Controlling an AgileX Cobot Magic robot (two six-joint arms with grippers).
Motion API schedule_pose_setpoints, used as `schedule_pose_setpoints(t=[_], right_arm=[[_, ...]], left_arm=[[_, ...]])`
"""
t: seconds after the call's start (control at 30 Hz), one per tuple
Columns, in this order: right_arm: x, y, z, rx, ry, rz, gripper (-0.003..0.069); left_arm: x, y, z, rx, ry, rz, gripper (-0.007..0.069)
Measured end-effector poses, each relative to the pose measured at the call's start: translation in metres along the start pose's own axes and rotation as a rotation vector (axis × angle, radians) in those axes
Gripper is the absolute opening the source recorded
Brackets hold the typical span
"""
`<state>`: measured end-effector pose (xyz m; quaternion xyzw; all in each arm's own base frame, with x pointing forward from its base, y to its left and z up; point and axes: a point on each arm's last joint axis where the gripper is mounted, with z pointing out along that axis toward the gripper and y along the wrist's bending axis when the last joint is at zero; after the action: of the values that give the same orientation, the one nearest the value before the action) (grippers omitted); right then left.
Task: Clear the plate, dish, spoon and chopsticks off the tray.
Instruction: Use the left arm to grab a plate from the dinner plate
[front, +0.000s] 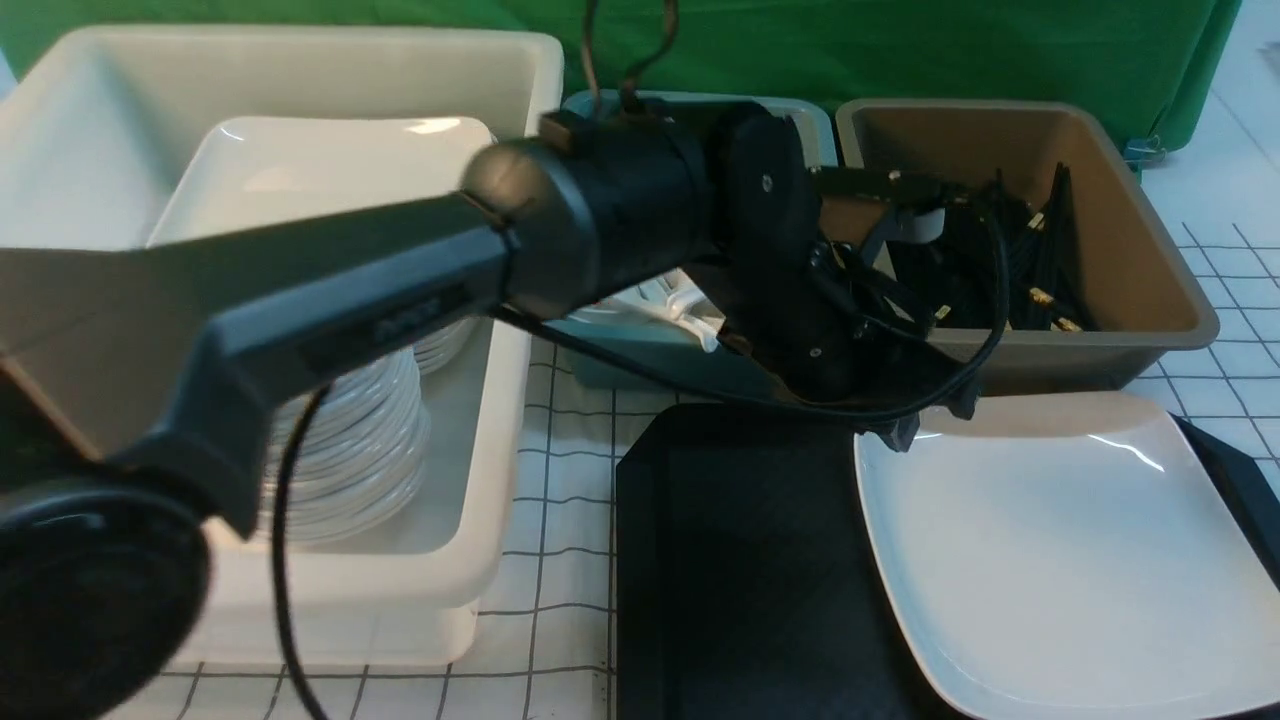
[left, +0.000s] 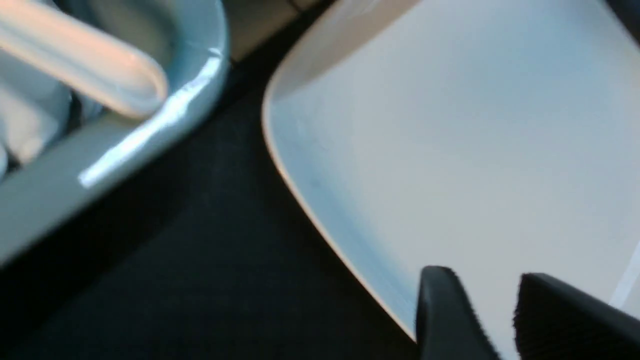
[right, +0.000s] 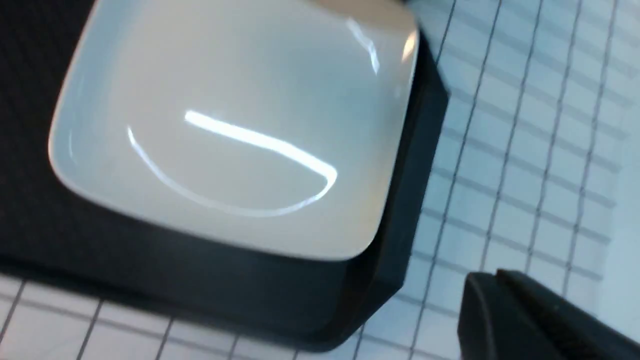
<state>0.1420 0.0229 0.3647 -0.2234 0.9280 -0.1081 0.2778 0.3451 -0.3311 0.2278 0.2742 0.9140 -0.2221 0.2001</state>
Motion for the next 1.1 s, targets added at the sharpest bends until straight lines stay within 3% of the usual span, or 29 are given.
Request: schedule_pose_setpoints(t=[0.13,0.23,0.33,0.43,0.77,0.87,1.03,1.1], right_arm=[[0.003,0.014,0.006,-0.171,0.002,-0.011,-0.0003],[-0.001,0.027,0.003,-0.312,-0.042,-0.034,-0.0003],[-0.003,0.035,-0.001,-0.408,-0.078,-0.049,-0.0003],[-0.004,0.036,-0.001,-0.426,-0.086,-0.058,-0.0003],[-0.005,0.037,-0.002,-0.428,-0.102,-0.083,-0.0003],[-0.005,0.037,-0.001,-0.427,-0.105,-0.084,-0.0003],[-0.005,0.037,-0.001,-0.427,-0.106,-0.085,-0.0003],[-0.005,0.037,-0.001,-0.426,-0.108,-0.085,-0.0003]], left_arm=[[-0.004,0.013,0.038,-0.056,0.006,0.004,0.0427],[-0.005,0.019,0.054,-0.078,0.005,0.001,0.0484],[-0.005,0.022,0.063,-0.085,-0.010,-0.007,0.0505],[-0.007,0.023,0.066,-0.085,-0.033,-0.012,0.0503],[-0.003,0.025,0.084,-0.054,-0.052,-0.067,0.0423],[-0.003,0.025,0.086,-0.045,-0.049,-0.082,0.0354],[-0.004,0.025,0.086,-0.031,-0.054,-0.115,0.0157],[-0.006,0.023,0.083,-0.019,-0.056,-0.129,0.0141]])
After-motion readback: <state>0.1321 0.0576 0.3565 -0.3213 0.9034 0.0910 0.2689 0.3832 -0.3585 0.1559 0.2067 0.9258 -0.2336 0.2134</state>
